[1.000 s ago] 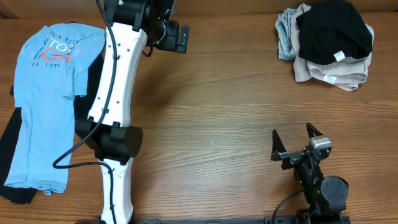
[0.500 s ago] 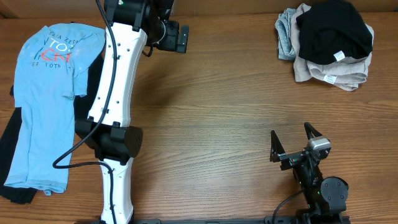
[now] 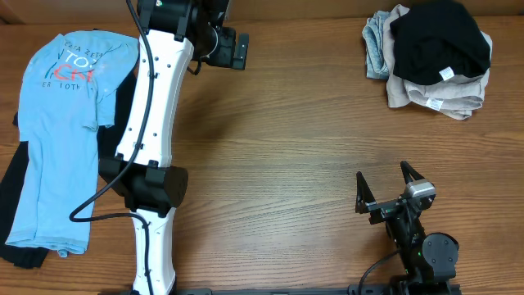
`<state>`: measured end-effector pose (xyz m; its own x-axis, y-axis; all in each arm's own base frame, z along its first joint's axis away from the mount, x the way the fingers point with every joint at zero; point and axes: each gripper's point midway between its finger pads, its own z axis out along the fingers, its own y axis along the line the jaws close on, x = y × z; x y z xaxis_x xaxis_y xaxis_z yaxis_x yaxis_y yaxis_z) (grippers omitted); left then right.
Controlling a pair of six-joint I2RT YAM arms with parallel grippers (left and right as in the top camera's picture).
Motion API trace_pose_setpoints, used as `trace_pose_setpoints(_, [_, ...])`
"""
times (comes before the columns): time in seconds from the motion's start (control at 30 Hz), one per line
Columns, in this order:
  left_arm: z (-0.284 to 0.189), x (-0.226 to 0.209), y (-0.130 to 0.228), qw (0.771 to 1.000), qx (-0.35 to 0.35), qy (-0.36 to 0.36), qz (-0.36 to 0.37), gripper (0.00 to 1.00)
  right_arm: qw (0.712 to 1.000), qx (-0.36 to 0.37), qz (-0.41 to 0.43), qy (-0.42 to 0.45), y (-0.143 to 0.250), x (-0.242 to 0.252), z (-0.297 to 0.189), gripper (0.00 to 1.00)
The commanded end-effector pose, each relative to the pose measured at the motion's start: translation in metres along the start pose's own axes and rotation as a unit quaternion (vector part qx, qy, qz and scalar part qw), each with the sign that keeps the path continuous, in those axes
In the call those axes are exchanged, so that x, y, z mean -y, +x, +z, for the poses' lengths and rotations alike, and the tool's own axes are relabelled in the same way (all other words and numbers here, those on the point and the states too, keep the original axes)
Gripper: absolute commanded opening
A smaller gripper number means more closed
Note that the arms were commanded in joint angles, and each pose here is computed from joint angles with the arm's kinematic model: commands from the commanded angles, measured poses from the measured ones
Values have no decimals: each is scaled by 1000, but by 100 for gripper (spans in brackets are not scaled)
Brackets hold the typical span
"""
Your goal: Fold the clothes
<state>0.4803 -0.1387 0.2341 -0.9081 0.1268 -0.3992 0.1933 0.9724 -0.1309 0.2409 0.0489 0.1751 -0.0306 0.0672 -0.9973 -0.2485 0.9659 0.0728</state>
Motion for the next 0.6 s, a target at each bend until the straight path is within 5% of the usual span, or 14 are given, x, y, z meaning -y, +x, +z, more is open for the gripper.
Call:
trace_pose_setpoints(0.0, [5, -1, 2, 1000, -7, -3, 9, 100, 1000, 2, 1, -5, 1, -2, 0, 100])
trace_pose_setpoints(0.37, [-23, -8, -2, 999, 23, -33, 12, 100, 1000, 2, 1, -5, 1, -2, 0, 100])
trace_pose_setpoints(0.57, [-86, 0, -37, 986, 163, -25, 31, 100, 1000, 2, 1, -5, 1, -2, 0, 100])
